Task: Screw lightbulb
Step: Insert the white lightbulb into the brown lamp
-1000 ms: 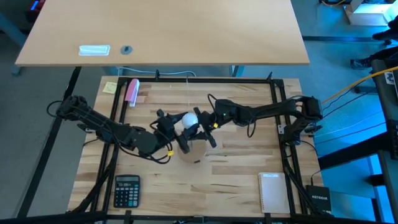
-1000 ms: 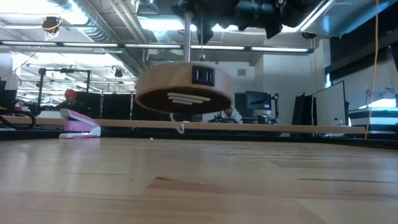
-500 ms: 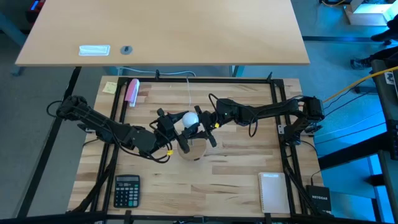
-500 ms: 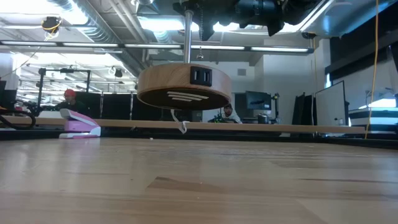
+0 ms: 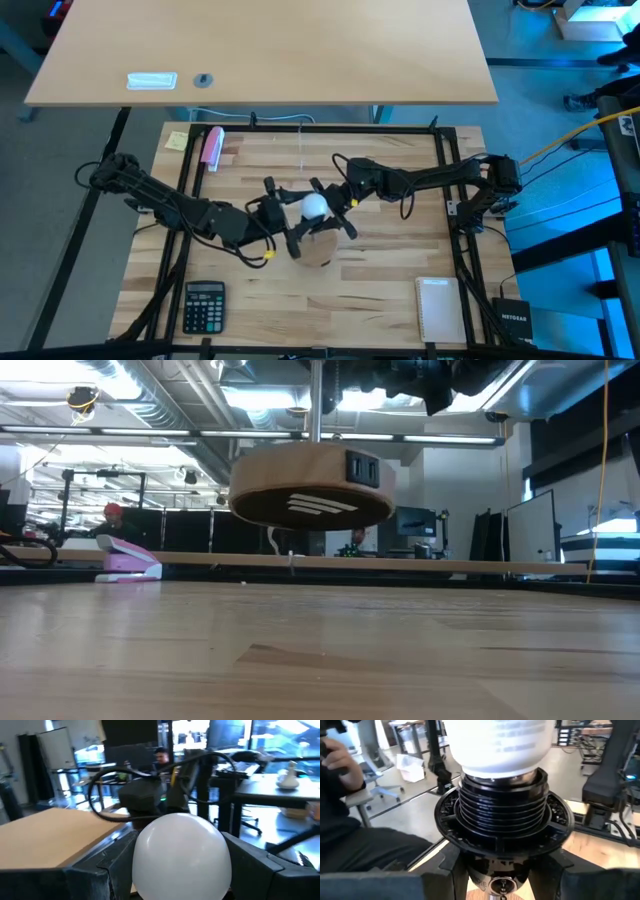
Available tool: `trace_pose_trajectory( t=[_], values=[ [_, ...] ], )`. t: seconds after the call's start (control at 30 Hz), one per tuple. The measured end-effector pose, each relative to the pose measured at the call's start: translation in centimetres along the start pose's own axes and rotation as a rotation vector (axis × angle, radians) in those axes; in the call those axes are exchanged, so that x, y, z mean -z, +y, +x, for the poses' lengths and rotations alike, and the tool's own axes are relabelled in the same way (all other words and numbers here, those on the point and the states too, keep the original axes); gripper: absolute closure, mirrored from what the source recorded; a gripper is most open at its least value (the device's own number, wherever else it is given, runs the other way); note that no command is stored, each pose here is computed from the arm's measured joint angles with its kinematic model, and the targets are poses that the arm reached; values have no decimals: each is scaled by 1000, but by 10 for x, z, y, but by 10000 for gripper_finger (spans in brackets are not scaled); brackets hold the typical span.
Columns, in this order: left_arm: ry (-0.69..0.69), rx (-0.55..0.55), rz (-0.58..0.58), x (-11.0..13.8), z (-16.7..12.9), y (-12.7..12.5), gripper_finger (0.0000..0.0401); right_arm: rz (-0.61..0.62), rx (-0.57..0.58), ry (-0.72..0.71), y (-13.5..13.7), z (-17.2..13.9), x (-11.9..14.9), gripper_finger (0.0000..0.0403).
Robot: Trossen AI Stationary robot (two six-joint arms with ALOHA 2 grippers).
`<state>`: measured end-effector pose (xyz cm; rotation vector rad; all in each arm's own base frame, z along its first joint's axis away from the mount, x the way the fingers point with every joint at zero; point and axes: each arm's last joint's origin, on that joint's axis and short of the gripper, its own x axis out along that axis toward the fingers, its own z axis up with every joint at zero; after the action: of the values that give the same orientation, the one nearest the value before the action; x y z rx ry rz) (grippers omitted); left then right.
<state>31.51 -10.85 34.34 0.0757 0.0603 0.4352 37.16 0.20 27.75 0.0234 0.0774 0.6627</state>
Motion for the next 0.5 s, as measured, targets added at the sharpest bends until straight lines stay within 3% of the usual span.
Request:
trace_pose_trajectory(
  t=[0.23,0.5],
  values=[
    [12,27,38,2,4,3,162,-49,48,47,2,-4,-1,250],
    [81,-15,20,24,10,10,162,-58,185,116,-2,-5,24,250]
  ],
)
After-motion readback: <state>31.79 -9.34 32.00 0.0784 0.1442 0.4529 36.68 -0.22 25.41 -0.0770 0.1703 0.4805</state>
